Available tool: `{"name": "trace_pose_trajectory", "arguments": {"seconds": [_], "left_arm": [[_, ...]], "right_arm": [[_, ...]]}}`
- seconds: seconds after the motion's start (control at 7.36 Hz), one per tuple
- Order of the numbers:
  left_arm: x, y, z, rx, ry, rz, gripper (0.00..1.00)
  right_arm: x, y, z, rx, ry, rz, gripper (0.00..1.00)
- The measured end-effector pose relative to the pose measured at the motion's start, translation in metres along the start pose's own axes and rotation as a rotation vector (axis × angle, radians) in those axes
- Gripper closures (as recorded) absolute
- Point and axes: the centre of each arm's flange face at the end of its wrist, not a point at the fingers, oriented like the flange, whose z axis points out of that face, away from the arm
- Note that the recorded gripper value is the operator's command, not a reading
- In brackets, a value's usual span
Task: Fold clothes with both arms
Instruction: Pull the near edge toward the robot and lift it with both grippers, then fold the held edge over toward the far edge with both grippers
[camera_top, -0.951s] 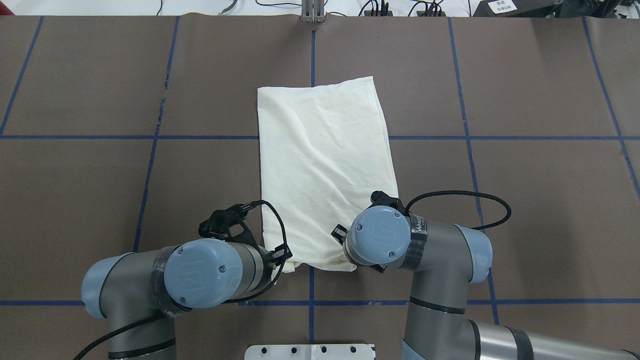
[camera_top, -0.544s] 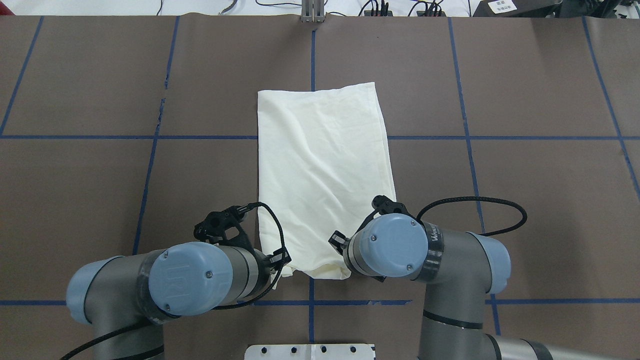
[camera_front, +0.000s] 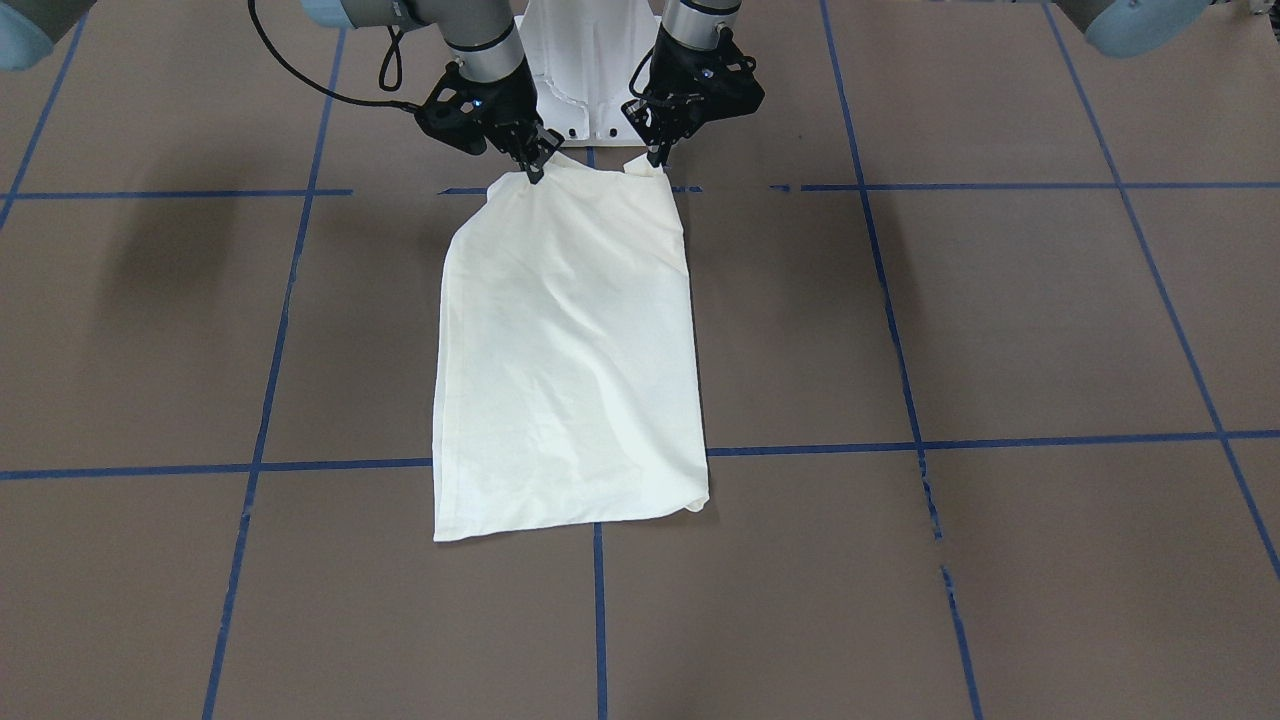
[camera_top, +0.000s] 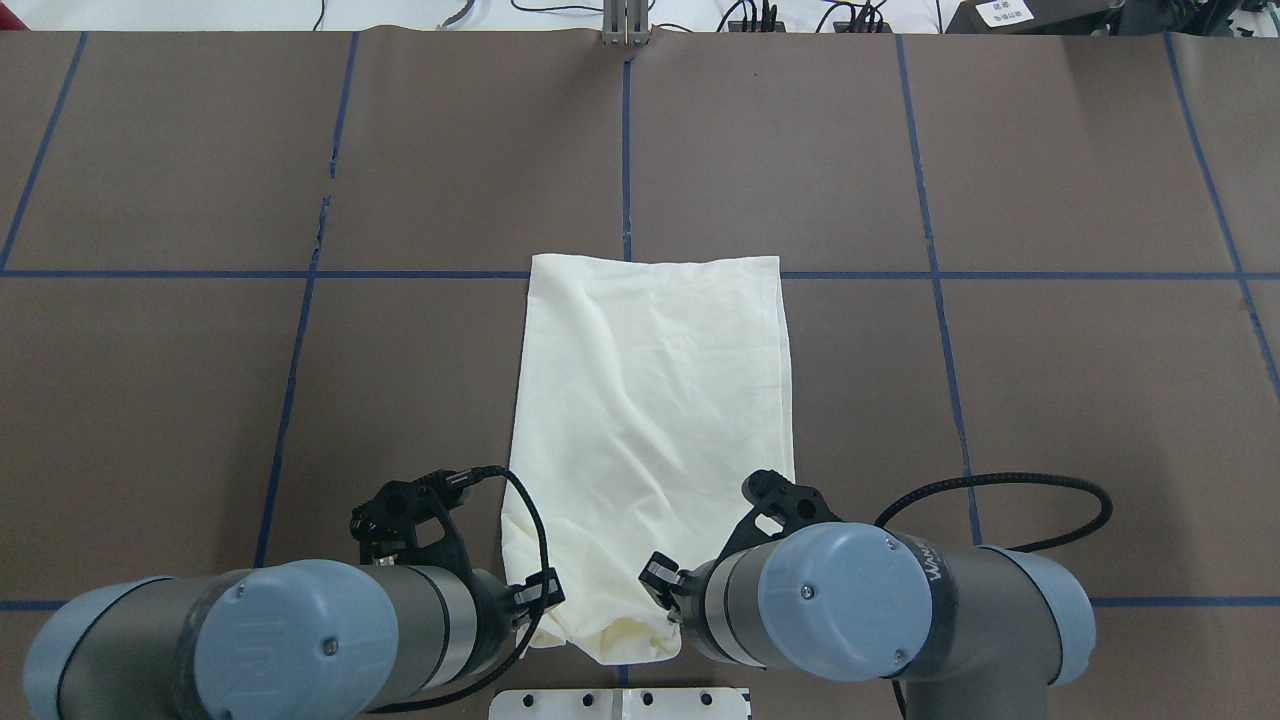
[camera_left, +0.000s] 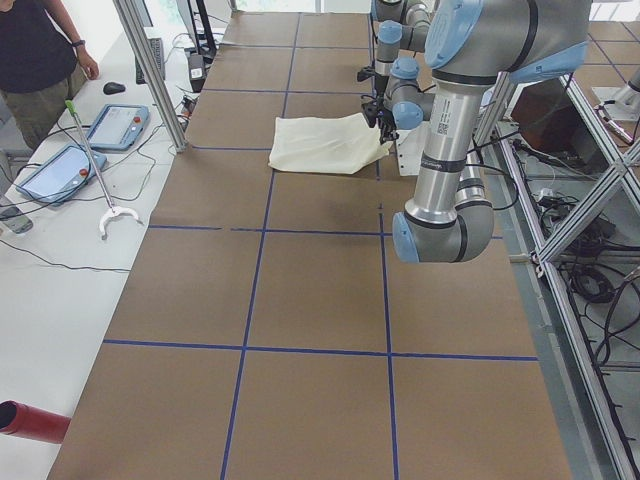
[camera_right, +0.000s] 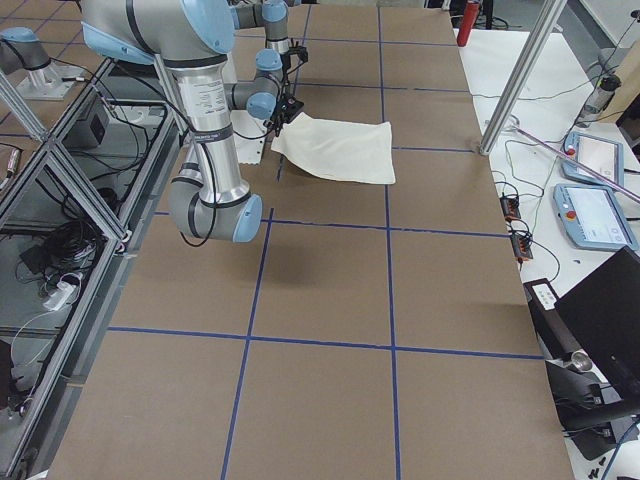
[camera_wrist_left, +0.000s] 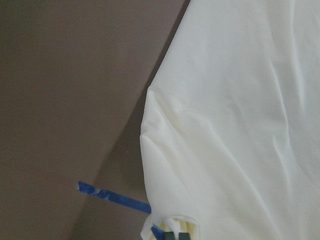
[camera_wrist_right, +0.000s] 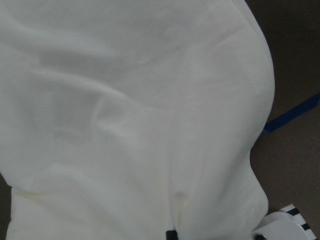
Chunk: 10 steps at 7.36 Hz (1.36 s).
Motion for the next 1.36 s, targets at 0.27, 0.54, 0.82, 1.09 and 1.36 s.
{"name": "trace_pose_trajectory", "arguments": {"seconds": [0.27,0.54,0.82,1.09,1.36], "left_arm": [[0.002,0.009,-0.006,-0.017,0.004,0.019,1.00],[0.030,-0.017,0.001,0.034,0.023,0.029,1.00],[0.056,-0.074,0.014,0.123,0.042,0.003,1.00],[0.086,-0.146,0.027,0.187,0.067,-0.034,1.00],[0.096,-0.193,0.045,0.195,0.096,-0.059,1.00]], "right_arm": [[-0.005,-0.018,0.012,0.037,0.010,0.014,1.00],[-0.025,-0.074,0.008,0.120,-0.011,0.072,1.00],[-0.045,-0.119,-0.011,0.181,-0.053,0.115,1.00],[-0.074,-0.146,-0.005,0.227,-0.055,0.128,1.00],[-0.094,-0.169,-0.004,0.258,-0.057,0.141,1.00]]}}
